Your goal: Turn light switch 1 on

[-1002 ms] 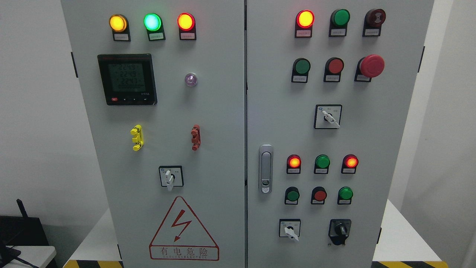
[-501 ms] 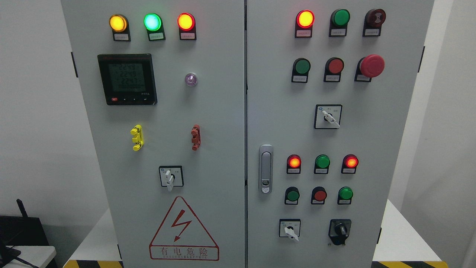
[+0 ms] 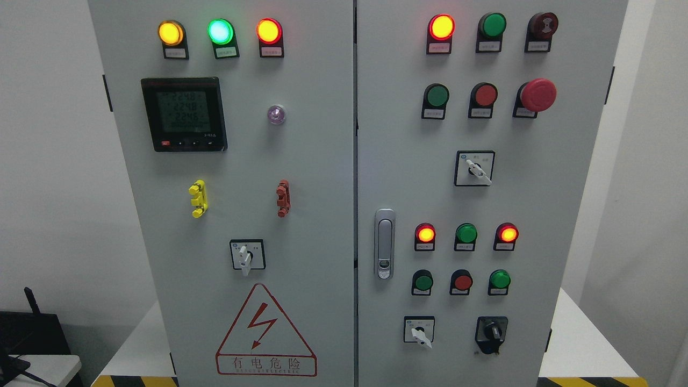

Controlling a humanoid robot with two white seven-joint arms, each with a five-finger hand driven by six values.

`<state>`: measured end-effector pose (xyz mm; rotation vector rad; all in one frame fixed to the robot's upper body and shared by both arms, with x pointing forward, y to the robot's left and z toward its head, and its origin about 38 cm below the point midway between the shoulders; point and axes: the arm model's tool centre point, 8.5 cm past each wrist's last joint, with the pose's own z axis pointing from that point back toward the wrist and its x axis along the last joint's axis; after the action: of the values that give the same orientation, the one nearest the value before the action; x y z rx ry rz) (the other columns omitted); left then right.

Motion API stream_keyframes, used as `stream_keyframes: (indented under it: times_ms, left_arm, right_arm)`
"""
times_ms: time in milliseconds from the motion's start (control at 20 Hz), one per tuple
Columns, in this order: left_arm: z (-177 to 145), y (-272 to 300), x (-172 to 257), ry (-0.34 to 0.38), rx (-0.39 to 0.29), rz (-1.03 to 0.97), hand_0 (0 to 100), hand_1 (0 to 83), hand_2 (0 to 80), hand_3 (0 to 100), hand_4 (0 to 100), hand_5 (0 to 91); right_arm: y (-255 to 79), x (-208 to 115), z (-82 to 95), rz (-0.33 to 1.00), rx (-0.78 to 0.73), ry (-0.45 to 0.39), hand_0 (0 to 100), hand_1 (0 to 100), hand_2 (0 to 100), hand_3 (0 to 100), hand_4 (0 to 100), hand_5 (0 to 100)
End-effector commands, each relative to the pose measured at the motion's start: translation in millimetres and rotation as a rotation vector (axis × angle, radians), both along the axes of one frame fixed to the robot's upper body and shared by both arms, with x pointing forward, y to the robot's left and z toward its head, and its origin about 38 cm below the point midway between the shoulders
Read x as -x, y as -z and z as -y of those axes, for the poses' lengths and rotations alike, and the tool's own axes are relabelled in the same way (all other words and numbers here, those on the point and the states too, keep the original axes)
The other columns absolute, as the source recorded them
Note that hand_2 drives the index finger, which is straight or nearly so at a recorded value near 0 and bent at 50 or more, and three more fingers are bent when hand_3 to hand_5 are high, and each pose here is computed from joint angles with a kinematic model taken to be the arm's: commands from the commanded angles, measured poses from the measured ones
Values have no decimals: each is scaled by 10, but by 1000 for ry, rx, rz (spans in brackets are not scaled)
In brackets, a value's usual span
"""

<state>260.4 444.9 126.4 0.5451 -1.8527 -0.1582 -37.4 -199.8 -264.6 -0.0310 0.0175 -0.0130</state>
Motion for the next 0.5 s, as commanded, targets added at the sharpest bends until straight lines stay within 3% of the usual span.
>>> stream_keyframes:
  times_ms: [0, 200, 451]
  left_arm:
    - [654, -523, -368, 199, -40, 168, 142, 0, 375, 643, 751, 677]
    - [988, -702, -577, 285, -26, 234, 28, 0, 413, 703, 778, 734]
    - [1479, -808, -721, 367, 33, 292, 0, 5, 416, 731, 791, 784]
  right_arm:
    - [0, -9, -9, 2, -2, 8, 120, 389, 0, 0, 0, 0]
    - [0, 1, -9, 1, -2, 8, 120, 389, 0, 0, 0, 0]
    - [0, 2, -9, -1, -2, 8, 120, 389, 0, 0, 0, 0]
